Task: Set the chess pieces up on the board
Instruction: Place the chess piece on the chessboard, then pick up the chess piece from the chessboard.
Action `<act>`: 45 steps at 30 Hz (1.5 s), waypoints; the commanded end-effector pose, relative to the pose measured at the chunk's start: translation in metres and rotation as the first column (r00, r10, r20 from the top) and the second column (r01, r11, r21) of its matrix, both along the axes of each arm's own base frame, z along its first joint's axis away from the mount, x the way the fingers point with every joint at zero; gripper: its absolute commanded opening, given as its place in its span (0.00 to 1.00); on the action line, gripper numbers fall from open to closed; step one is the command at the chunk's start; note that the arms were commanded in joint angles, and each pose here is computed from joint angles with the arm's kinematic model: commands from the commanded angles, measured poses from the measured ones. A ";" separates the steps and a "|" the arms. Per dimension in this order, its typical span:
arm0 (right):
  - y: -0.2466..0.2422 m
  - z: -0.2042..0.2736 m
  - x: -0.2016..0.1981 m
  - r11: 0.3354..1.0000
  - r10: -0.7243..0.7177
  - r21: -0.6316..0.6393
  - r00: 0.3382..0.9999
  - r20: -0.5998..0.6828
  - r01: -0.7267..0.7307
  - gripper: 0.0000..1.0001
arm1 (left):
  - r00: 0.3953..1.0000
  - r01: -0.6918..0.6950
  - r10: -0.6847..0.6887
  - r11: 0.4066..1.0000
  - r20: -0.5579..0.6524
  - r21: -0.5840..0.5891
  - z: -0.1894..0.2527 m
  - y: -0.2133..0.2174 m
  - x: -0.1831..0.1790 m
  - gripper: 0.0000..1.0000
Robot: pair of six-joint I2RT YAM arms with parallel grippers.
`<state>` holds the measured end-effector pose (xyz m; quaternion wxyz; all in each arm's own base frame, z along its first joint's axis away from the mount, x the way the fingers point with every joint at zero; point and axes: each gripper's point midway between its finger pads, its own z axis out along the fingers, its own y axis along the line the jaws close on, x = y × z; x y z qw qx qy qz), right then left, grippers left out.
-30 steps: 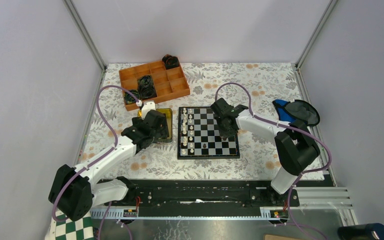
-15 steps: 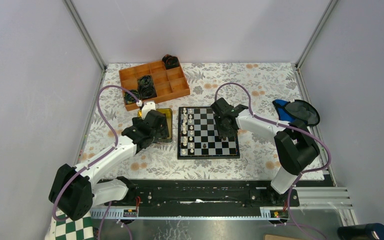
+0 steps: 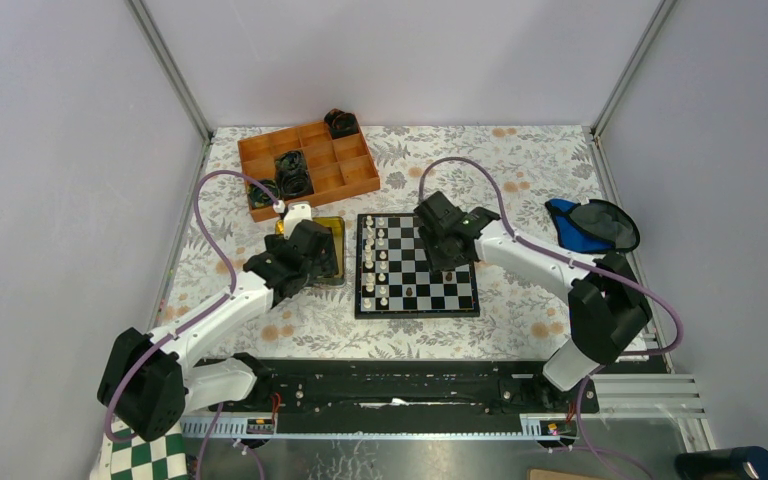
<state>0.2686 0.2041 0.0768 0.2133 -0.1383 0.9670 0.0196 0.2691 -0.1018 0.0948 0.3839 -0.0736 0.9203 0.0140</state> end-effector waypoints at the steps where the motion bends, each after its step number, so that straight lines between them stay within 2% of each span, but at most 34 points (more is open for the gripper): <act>1: 0.030 0.031 -0.007 0.994 0.096 0.042 0.993 0.062 -0.098 0.46 | 0.998 -0.006 0.006 1.000 0.056 0.005 0.019 -0.001 0.008 0.99; 4: 0.048 0.029 -0.015 0.986 0.149 0.070 0.988 0.046 -0.152 0.52 | 0.998 -0.008 0.008 1.000 0.059 0.005 0.020 0.000 0.008 0.99; 9: 0.068 0.023 -0.022 0.973 0.206 0.099 0.978 0.030 -0.208 0.55 | 0.998 -0.011 0.011 1.000 0.061 0.007 0.020 0.001 0.008 0.99; 19: 0.087 0.008 -0.024 0.961 0.254 0.112 0.967 -0.002 -0.252 0.57 | 0.998 -0.011 0.011 1.000 0.061 0.008 0.020 0.001 0.008 0.99; 27: 0.092 -0.003 -0.024 0.959 0.262 0.116 0.965 -0.023 -0.258 0.56 | 0.998 -0.010 0.009 1.000 0.057 0.011 0.019 0.001 0.008 0.99; 45: 0.093 -0.025 -0.028 0.960 0.263 0.115 0.963 -0.065 -0.254 0.44 | 0.999 -0.008 0.007 1.000 0.046 0.016 0.016 0.000 0.007 0.99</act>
